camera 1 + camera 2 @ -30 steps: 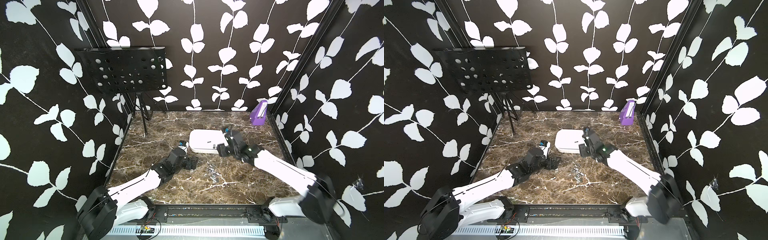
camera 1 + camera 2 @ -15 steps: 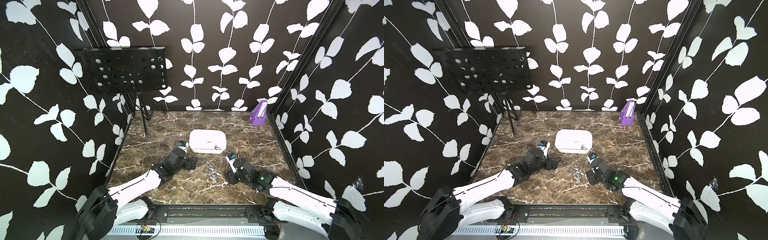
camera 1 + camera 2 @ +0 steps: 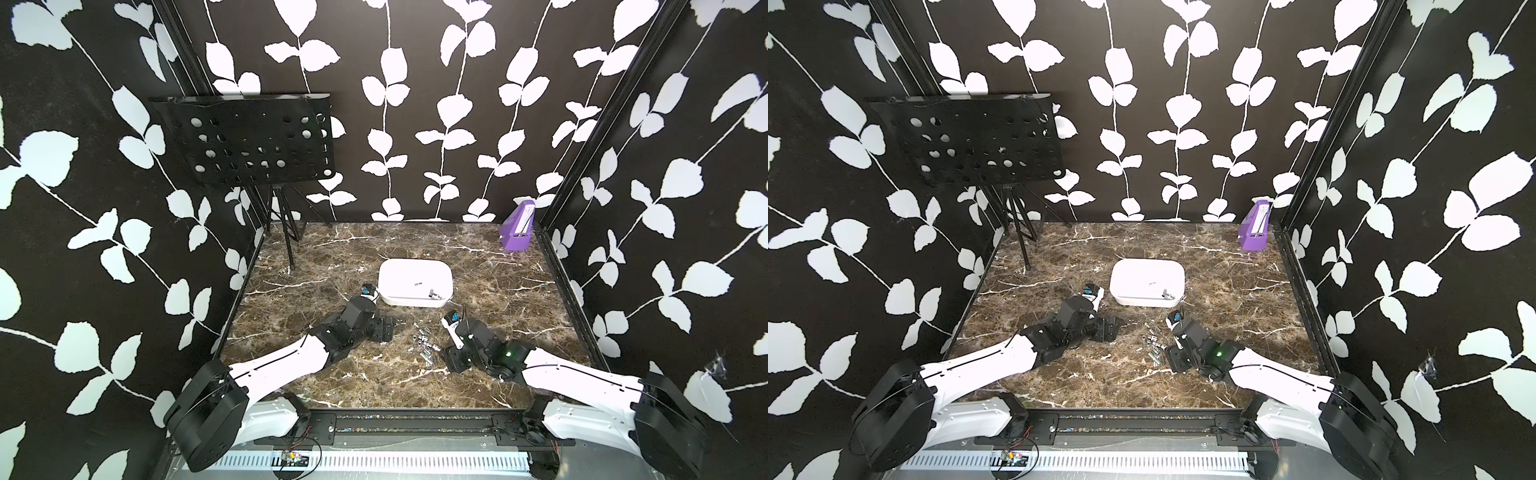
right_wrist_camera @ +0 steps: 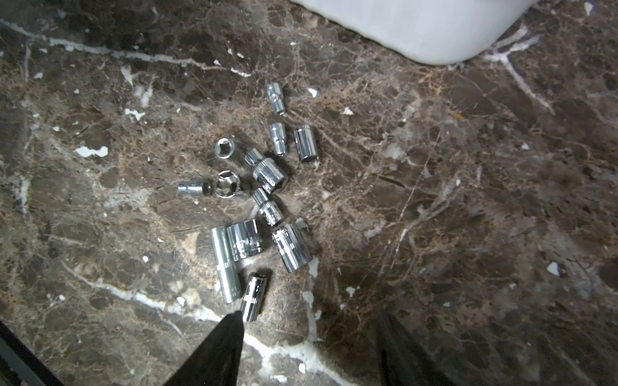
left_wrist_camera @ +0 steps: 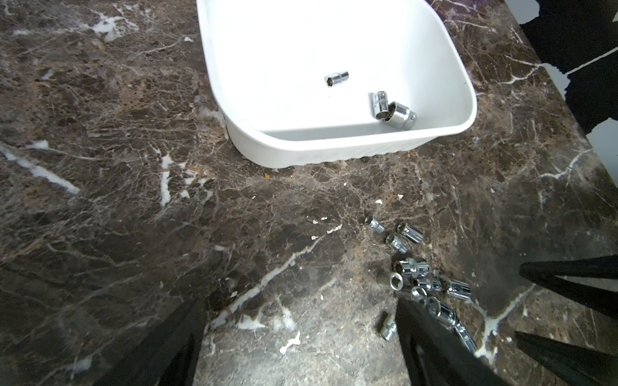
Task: Put the socket on the desktop into the storage box
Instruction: Pick up the socket head from the center of the board.
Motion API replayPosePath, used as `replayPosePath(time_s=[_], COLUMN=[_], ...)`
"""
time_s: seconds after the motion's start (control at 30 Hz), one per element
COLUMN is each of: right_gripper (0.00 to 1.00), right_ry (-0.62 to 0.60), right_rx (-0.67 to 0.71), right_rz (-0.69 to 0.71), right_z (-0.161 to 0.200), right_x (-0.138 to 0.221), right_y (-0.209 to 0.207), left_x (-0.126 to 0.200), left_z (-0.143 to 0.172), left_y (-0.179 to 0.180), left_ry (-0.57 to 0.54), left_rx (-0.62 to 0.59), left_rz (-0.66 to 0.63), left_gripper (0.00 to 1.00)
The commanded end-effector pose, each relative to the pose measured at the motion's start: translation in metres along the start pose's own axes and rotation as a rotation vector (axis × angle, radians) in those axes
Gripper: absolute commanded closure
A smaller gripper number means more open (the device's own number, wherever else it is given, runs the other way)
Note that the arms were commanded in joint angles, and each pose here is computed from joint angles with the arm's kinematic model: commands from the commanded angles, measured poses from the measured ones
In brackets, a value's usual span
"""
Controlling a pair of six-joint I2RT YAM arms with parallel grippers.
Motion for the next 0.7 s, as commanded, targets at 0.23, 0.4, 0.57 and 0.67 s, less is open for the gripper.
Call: replayPosePath(time_s=[0.23,0.4,0.57,0.67], right_gripper=[0.42,0.45,0.48,0.49], right_ry=[0.018,0.058,0.064,0.082], right_rx=[0.014,0.026,0.03,0.039], right_rz=[0.026,0.034,0.065,0.052], right_z=[-0.006,-0.006,-0.007,-0.006], right_x=[-0.011,-0.019,-0.021,-0.026], right_y=[-0.002,-0.002,-0.007,-0.004], left_x=[0.004,0.003,0.003,0.002], left_z=[-0.008,-0.006,-0.006,-0.006], left_y=[-0.01,-0.011,-0.011,-0.012], left_ry=[-0.013,-0.002,-0.002,0.003], left_rx=[0.005,0.005,0.01,0.012], left_rz=[0.029,0.033,0.035,0.041], left_gripper=[0.11,0.1,0.11,0.11])
Point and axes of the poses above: each gripper's point midway between its finger pads, its own x axis back along the fingers, its own y axis along the line the jaws close on, z = x × y, the point moved 1 cm from there along x, back along the fingers, and after that the axes turned 14 degrees about x, right-handed, at the moved point
